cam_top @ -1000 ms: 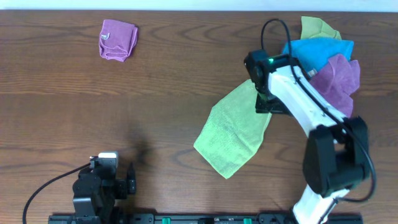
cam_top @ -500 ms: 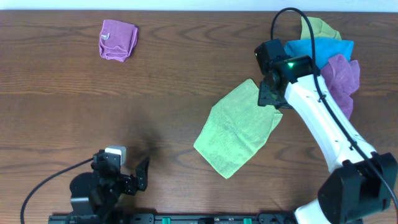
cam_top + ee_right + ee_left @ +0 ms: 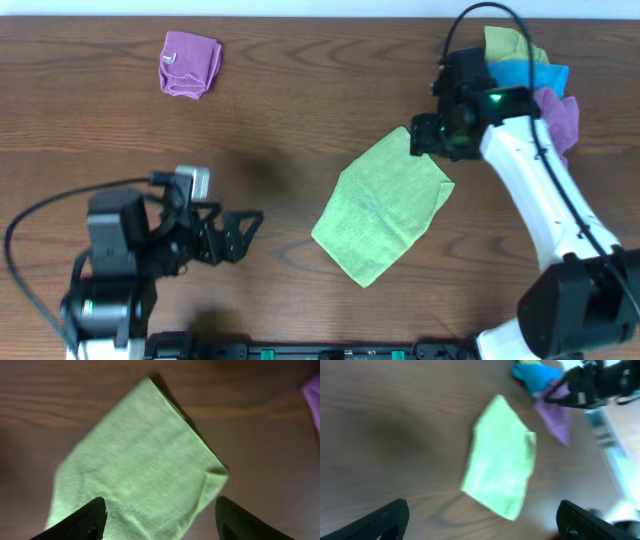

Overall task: Fold the cloth
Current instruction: 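Move the left gripper to the cloth's lower-left corner, then grasp the left corner with the left gripper, right gripper grasps right corner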

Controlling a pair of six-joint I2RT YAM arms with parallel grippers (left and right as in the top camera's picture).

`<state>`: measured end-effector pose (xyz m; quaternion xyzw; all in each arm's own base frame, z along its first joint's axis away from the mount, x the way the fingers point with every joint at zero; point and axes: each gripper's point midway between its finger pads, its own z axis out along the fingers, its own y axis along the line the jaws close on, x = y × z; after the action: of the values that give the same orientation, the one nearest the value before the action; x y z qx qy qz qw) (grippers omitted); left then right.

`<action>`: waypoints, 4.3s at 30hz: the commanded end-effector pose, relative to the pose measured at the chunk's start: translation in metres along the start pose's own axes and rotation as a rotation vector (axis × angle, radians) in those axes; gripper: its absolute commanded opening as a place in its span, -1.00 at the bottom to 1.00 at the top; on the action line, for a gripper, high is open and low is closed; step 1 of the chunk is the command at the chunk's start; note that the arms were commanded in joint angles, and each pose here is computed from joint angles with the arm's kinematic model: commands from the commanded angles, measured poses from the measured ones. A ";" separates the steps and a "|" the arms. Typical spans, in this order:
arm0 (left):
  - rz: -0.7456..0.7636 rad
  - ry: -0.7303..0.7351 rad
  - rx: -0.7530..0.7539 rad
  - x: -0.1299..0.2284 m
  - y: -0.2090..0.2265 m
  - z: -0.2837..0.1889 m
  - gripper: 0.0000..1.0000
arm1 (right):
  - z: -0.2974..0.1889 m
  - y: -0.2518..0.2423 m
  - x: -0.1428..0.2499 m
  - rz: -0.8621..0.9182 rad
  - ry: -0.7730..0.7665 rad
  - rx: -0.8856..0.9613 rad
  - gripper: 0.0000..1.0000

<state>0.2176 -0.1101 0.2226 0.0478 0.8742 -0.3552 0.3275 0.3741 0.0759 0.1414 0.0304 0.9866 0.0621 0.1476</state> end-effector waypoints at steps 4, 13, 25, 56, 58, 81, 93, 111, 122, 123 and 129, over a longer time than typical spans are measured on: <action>-0.383 0.150 0.117 0.005 -0.004 0.024 0.91 | -0.044 0.002 -0.011 -0.050 -0.092 -0.185 0.41; -0.642 0.336 0.105 0.041 0.012 0.063 0.90 | -0.076 -0.010 -0.010 -0.031 -0.167 -0.178 0.43; -0.795 0.400 0.107 0.099 0.018 0.104 0.90 | -0.080 -0.009 -0.004 -0.028 -0.151 -0.186 0.45; -0.884 0.491 0.100 0.166 -0.024 0.178 0.90 | -0.082 0.004 -0.004 -0.006 -0.145 -0.261 0.49; -0.882 0.509 0.094 0.173 -0.026 0.180 0.91 | -0.083 0.004 -0.004 -0.007 -0.147 -0.261 0.50; -0.870 0.517 0.015 0.192 -0.040 0.211 0.96 | -0.084 0.006 -0.012 0.003 -0.176 -0.272 0.54; -0.869 0.562 -0.014 0.203 -0.046 0.228 0.77 | -0.085 0.009 -0.011 0.001 -0.172 -0.294 0.57; -0.872 0.561 -0.052 0.210 -0.036 0.231 -0.88 | -0.085 0.010 -0.010 0.001 -0.170 -0.296 0.60; -0.763 0.582 0.036 0.190 -0.022 0.226 -0.88 | -0.082 0.005 -0.001 0.012 -0.133 -0.269 0.59; -0.763 0.591 0.039 0.187 -0.015 0.224 -0.88 | -0.081 0.002 0.001 0.016 -0.125 -0.254 0.57; -0.773 0.609 0.090 0.164 0.024 0.205 -0.88 | -0.075 -0.009 0.013 0.031 -0.075 -0.188 0.53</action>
<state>0.2074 -0.2650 -0.0021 -0.2125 0.8698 -0.4338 -0.1003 0.3404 0.0669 0.2060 0.0235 0.9680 0.1724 0.1810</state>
